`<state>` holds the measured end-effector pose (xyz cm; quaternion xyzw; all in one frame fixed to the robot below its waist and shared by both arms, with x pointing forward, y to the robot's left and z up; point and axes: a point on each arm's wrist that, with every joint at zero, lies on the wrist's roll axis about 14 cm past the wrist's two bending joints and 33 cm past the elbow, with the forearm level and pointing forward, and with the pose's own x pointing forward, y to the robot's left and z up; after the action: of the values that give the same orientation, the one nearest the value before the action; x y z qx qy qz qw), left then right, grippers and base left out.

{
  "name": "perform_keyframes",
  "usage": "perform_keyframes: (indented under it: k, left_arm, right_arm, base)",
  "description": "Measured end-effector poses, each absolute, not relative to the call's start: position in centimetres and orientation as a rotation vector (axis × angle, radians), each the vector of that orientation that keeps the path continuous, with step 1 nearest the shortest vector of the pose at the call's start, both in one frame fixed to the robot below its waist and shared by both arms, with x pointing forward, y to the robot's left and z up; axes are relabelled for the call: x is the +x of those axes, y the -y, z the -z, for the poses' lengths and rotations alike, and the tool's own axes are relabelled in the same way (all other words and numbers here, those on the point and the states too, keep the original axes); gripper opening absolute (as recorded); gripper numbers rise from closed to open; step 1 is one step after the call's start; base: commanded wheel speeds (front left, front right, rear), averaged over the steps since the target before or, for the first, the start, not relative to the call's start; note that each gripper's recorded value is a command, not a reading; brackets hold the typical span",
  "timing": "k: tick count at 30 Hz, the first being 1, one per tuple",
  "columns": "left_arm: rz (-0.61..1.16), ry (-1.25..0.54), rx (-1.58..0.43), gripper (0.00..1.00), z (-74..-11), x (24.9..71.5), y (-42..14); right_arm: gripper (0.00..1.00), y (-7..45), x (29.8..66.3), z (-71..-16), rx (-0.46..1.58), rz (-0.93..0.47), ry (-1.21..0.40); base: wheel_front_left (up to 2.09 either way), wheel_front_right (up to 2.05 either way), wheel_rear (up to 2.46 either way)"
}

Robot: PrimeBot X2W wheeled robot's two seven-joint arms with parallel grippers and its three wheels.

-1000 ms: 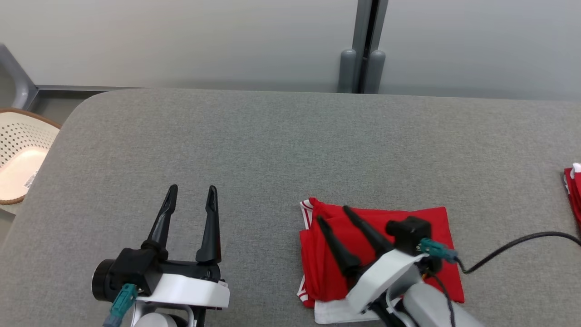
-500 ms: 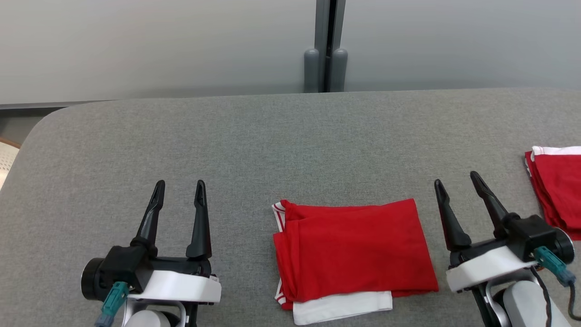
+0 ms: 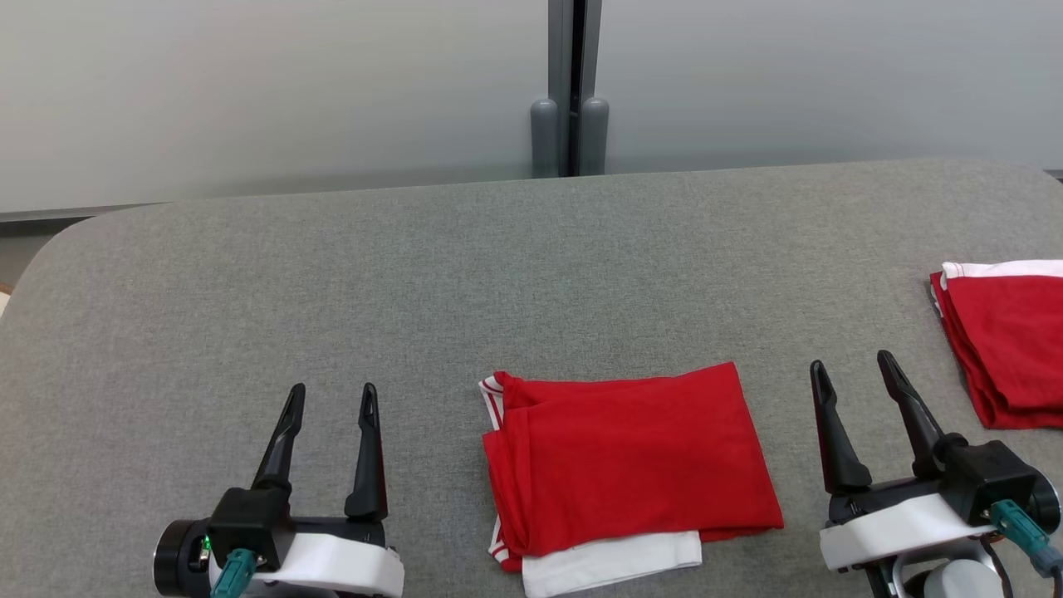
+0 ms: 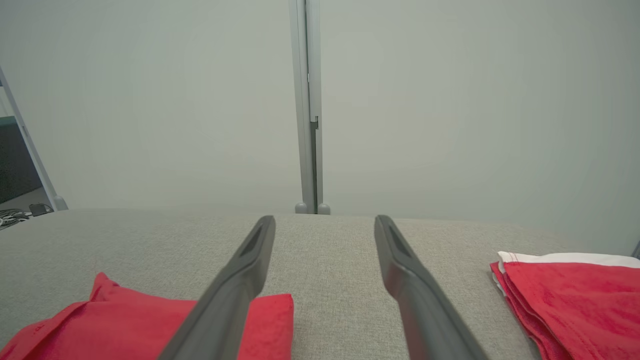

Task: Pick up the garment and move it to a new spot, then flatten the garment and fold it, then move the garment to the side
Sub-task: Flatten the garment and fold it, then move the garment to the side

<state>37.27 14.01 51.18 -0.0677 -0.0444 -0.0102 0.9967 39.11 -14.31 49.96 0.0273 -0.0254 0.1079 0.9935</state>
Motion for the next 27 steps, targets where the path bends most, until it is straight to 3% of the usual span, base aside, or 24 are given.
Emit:
perform_keyframes:
  k: [14, 27]
  left_arm:
    - [0.035, 0.074, -0.137, 1.00, -50.7, 37.0, -13.7]
    - [0.030, 0.043, -0.131, 1.00, -49.7, 37.6, -14.0]
  right_arm:
    - [1.00, 14.0, 38.8, -49.1, 0.063, -0.217, 0.024]
    - [1.00, 10.2, 38.4, -41.1, 0.171, -0.278, -0.242]
  base:
    - [0.00, 0.00, 0.00]
    - [0.00, 0.00, 0.00]
